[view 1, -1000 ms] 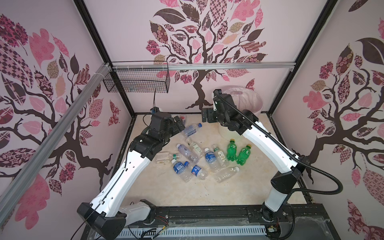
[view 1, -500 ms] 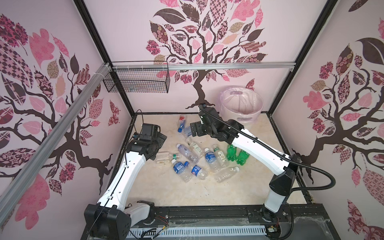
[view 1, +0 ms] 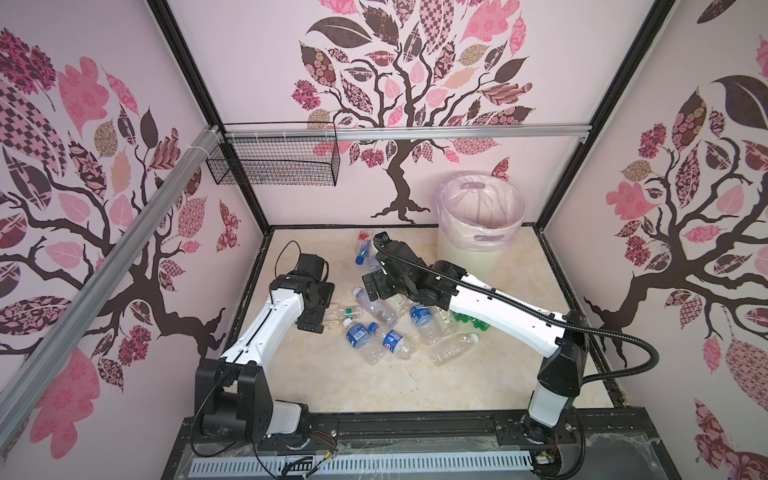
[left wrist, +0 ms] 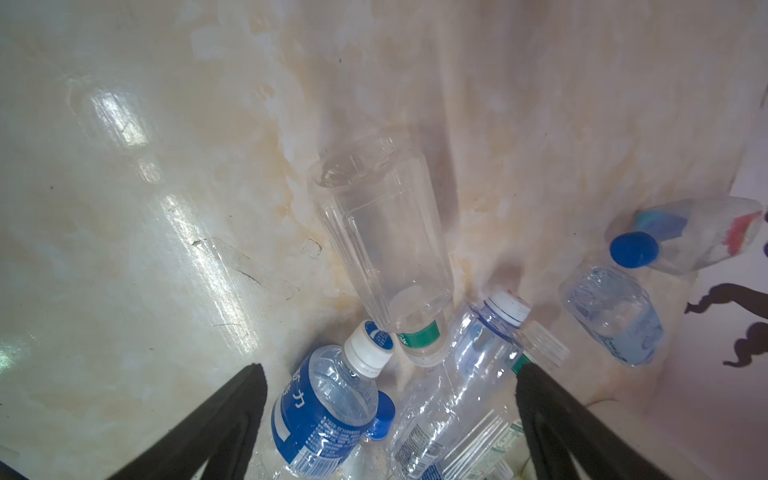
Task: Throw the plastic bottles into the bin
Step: 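Withdraw the right gripper from the bin while the left gripper moves to a green-capped bottle, then lower the left gripper onto the clear green-labelled bottle and close on it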
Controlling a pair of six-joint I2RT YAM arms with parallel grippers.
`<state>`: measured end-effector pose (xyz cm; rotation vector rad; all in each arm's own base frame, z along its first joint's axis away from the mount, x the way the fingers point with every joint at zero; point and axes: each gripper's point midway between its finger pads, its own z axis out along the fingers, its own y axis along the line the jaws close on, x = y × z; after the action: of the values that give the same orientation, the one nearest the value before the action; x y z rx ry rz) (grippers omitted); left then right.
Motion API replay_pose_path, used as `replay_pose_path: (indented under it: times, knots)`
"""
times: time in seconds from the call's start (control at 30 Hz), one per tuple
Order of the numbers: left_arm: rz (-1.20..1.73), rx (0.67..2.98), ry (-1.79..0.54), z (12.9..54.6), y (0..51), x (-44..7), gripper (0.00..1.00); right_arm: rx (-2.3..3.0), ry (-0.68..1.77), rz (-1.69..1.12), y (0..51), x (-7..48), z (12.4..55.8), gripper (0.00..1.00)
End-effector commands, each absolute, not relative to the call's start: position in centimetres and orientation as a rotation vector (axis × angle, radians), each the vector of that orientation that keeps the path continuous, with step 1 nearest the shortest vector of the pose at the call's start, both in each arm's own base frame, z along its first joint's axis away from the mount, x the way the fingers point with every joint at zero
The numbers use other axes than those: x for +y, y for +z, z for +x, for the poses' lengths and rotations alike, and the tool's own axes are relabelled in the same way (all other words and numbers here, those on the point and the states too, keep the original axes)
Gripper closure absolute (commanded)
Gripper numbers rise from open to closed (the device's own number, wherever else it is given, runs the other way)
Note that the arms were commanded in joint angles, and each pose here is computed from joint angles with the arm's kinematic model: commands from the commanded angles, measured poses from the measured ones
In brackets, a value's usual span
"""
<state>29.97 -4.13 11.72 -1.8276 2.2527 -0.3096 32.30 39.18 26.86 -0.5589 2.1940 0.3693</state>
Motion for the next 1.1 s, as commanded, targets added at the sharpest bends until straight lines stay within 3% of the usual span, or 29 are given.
replay_pose_path:
  times: [0.0, 0.17, 0.83, 1.07]
  knots:
    - [-1.912, 2.243, -0.248, 29.5, 11.1, -3.8, 0.04, 2.178, 0.411, -0.612, 26.1, 40.4, 31.4, 0.01]
    - [-1.933, 2.246, -0.18, 29.4, 10.0, -3.4, 0.04, 2.159, 0.505, -0.646, 25.3, 41.2, 29.9, 0.0]
    - [-2.066, 2.239, -0.132, 33.0, 6.4, -2.9, 0.08, 2.134, 0.422, -0.715, 24.6, 40.7, 30.2, 0.0]
    - [-2.131, 2.222, -0.147, 33.6, 4.7, -2.3, 0.17, 2.129, 0.411, -0.729, 24.4, 41.0, 30.5, 0.0]
